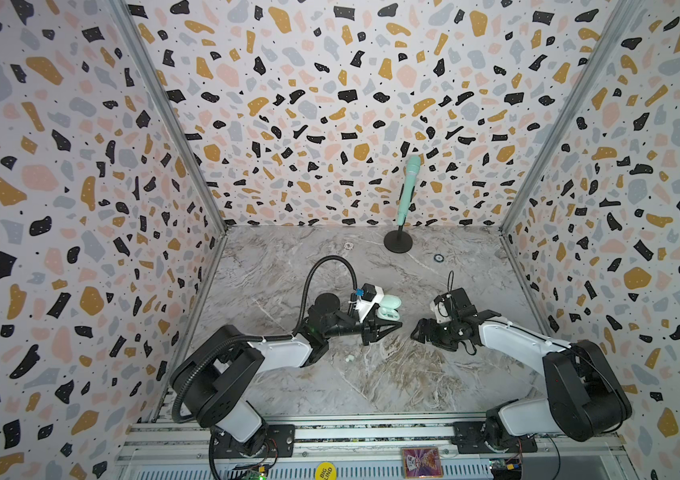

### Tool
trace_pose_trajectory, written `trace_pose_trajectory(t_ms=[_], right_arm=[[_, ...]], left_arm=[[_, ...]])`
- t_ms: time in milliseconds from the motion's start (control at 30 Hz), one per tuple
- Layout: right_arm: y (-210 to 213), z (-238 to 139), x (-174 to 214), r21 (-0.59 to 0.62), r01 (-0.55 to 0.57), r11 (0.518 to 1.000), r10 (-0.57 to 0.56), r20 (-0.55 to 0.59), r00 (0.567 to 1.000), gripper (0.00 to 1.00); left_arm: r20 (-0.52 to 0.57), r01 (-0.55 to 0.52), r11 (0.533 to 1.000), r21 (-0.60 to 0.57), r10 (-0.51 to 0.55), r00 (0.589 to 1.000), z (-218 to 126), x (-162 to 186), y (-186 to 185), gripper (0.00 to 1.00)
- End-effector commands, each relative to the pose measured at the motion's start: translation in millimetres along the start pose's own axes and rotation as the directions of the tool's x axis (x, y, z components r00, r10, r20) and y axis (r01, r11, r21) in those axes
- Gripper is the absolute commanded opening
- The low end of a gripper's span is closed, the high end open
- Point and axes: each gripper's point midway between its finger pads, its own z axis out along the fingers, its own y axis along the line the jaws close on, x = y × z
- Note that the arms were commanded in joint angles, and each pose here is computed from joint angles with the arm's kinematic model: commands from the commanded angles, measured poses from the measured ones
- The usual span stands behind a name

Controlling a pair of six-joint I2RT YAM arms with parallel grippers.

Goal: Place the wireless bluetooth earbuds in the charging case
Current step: 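Withdraw the right gripper toward the small mint-green earbuds on the table, then lower the open right gripper over a mint-green earbud and close on it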

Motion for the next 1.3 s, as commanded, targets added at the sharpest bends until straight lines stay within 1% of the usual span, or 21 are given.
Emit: trace_pose_trajectory(t_ms=[0,100,400,500,600,800,1067,1267], right_arm=[[26.2,-9.7,-20.0,-0.070,0.024,0.997,-0.020,0.052,0.998,0.82],[38.5,-13.4,-26.6,-0.096,0.045,0.994,-0.038,0.075,0.996,0.82],[35.9,-18.6,-30.7,-0.045,0.067,0.997,-0.062,0.090,0.994,0.82],[29.5,-22.5,-31.3,-0.004,0.065,0.998,-0.065,0.102,0.993,0.82],[14.2,-21.1,-29.6,0.056,0.045,0.997,-0.050,0.094,0.994,0.82],[-0.1,-8.1,-22.7,0.078,0.007,0.997,-0.011,0.048,0.999,0.82],[3.8,8.7,-21.1,0.023,-0.015,1.000,0.014,0.026,1.000,0.82],[13.8,12.5,-25.8,-0.032,-0.023,0.999,0.024,0.029,0.999,0.82]], left_arm=[[0.059,-0.054,0.999,0.010,0.053,0.997,-5.0,-19.6,-6.6,0.33],[0.058,-0.054,0.999,0.010,0.053,0.997,-4.7,-19.6,-6.3,0.33],[0.060,-0.052,0.999,0.011,0.051,0.997,-5.2,-19.9,-6.3,0.33],[0.060,-0.051,0.999,0.008,0.050,0.997,-6.0,-19.7,-5.7,0.33],[0.058,-0.049,0.999,0.008,0.048,0.997,-5.8,-18.9,-5.6,0.33],[0.061,-0.049,0.999,0.009,0.048,0.997,-5.9,-19.7,-5.8,0.33],[0.059,-0.044,0.999,0.007,0.044,0.997,-6.7,-19.0,-5.8,0.33],[0.058,-0.043,0.999,0.004,0.043,0.997,-7.6,-18.3,-4.9,0.33]])
